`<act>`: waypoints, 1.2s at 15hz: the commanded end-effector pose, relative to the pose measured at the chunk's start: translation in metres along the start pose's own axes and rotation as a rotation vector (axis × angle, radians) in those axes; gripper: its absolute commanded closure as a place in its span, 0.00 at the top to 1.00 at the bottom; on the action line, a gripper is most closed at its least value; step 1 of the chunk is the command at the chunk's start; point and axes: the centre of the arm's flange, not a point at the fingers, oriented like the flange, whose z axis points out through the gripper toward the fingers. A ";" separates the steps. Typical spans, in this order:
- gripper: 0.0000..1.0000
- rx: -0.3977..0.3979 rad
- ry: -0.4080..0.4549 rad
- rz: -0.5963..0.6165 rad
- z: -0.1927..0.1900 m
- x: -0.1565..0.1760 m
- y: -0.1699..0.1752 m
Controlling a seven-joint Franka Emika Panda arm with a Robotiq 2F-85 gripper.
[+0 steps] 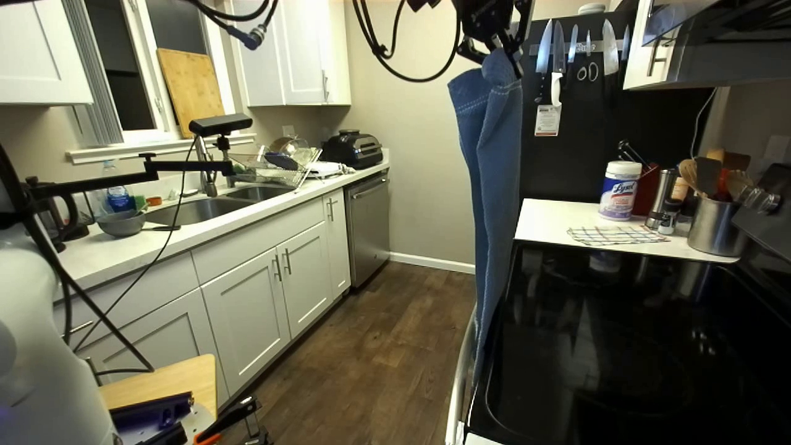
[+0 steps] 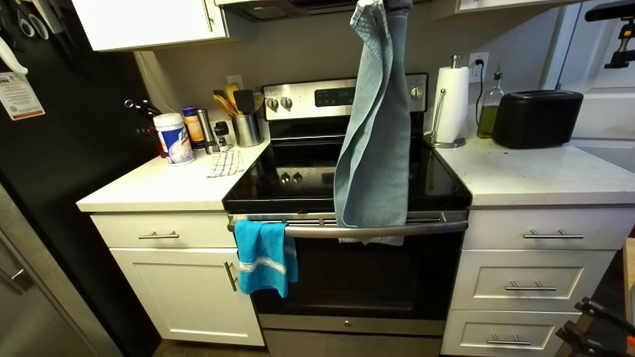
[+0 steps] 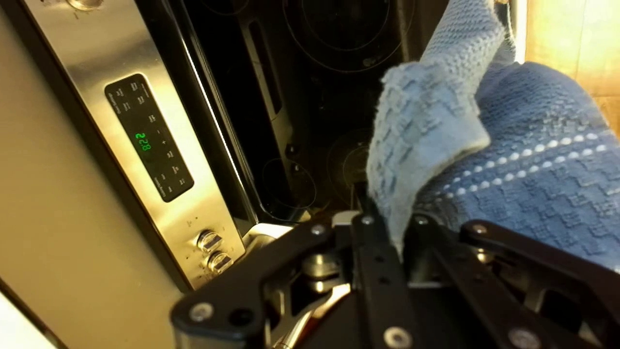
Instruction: Lift the blue towel on the stove and put it on the oven door towel holder
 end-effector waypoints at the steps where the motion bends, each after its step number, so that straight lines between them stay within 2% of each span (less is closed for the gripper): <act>1: 0.01 0.030 -0.006 -0.043 0.036 0.002 -0.015; 8: 0.01 0.098 -0.101 -0.095 0.102 0.017 -0.053; 14: 0.01 0.239 -0.149 -0.143 0.136 0.031 -0.106; 18: 0.01 0.301 -0.174 -0.174 0.148 0.042 -0.138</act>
